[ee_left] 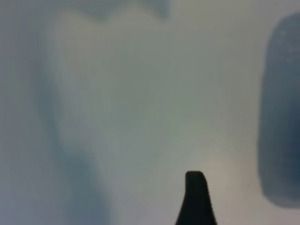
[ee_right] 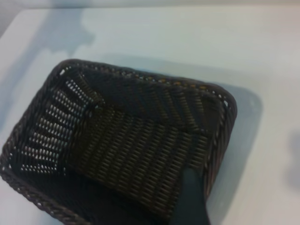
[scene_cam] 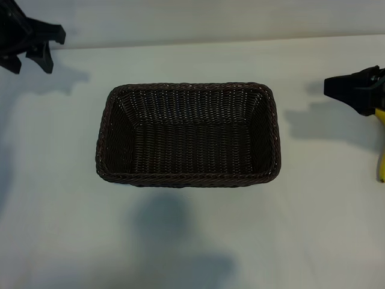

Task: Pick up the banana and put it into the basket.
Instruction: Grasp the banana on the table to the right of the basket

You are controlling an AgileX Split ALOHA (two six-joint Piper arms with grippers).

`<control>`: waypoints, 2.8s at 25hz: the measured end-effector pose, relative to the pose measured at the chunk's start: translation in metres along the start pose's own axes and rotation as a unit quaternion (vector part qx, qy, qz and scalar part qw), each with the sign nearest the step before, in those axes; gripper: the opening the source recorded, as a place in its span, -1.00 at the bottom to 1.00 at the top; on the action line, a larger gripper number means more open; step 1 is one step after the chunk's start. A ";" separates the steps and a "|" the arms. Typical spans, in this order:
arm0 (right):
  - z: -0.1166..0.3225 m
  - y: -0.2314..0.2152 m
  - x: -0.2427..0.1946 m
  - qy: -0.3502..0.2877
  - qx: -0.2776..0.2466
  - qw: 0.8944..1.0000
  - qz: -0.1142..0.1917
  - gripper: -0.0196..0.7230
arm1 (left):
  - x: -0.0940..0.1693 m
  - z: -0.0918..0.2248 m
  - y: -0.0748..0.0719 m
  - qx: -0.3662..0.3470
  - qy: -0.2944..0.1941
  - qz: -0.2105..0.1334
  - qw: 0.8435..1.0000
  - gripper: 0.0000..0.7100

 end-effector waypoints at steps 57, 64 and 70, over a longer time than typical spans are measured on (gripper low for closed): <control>0.006 -0.022 -0.003 0.018 0.003 0.998 0.066 0.59 | 0.074 0.355 0.047 0.049 -0.409 0.007 0.911 0.58; 0.017 -0.049 -0.014 0.089 -0.055 0.987 0.124 0.59 | 0.074 0.355 0.047 0.049 -0.409 0.007 0.911 0.58; 0.011 -0.075 -0.023 0.163 -0.061 0.971 0.166 0.59 | 0.074 0.355 0.047 0.049 -0.409 0.007 0.911 0.58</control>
Point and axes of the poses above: a point on each arm's last joint axis where the gripper is mounted, x pointing back along that axis away from the gripper, y along the wrist's bending axis when the last joint is at zero, z = x × y, the point moved 5 cm from there along -x, pointing out along that axis toward the gripper, and after that the axes turned 7 degrees about x, right-handed, at the moved point
